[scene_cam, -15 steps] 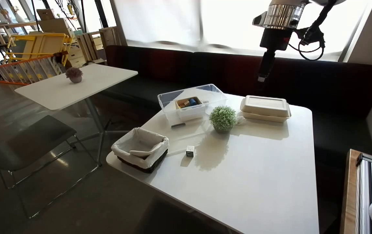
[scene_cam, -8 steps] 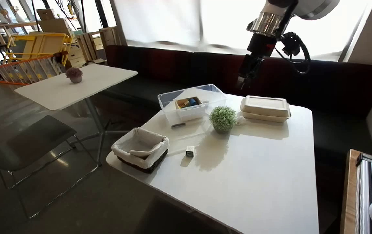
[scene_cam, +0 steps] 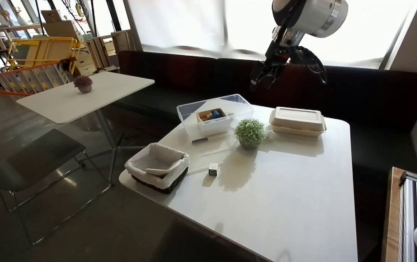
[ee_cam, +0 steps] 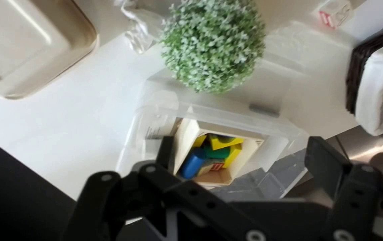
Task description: Move the container to the left.
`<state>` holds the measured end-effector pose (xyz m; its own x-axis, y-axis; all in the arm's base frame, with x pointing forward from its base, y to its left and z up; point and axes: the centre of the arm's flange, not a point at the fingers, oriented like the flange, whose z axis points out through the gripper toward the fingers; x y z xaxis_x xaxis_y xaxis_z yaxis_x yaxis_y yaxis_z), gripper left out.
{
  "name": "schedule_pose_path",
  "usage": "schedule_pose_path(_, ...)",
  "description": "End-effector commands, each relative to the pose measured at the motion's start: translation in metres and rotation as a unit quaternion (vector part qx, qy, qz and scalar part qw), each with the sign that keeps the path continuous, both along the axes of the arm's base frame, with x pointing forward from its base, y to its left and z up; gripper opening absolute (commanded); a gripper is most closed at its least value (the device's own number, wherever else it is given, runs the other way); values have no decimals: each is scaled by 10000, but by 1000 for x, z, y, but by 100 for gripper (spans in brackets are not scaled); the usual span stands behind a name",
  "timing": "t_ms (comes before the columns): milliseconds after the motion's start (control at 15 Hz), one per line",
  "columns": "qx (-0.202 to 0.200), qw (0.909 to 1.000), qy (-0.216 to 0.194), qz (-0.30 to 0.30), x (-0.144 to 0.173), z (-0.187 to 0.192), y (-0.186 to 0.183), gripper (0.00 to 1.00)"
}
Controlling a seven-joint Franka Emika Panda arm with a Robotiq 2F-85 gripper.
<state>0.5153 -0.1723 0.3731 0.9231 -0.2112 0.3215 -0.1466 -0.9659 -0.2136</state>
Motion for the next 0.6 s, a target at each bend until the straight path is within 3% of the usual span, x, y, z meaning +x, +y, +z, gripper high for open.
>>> schedule_pose_path(0, -39, 9988, 90, -476, 31, -21, -27, 100)
schedule_pose_path(267, 228, 9963, 431, -706, 42, -53, -35, 100)
schedule_pose_path(333, 22, 9981, 286, -537, 25, -37, -33, 100)
schedule_pose_path(533, 75, 9972, 416, -618, 32, -54, -33, 100)
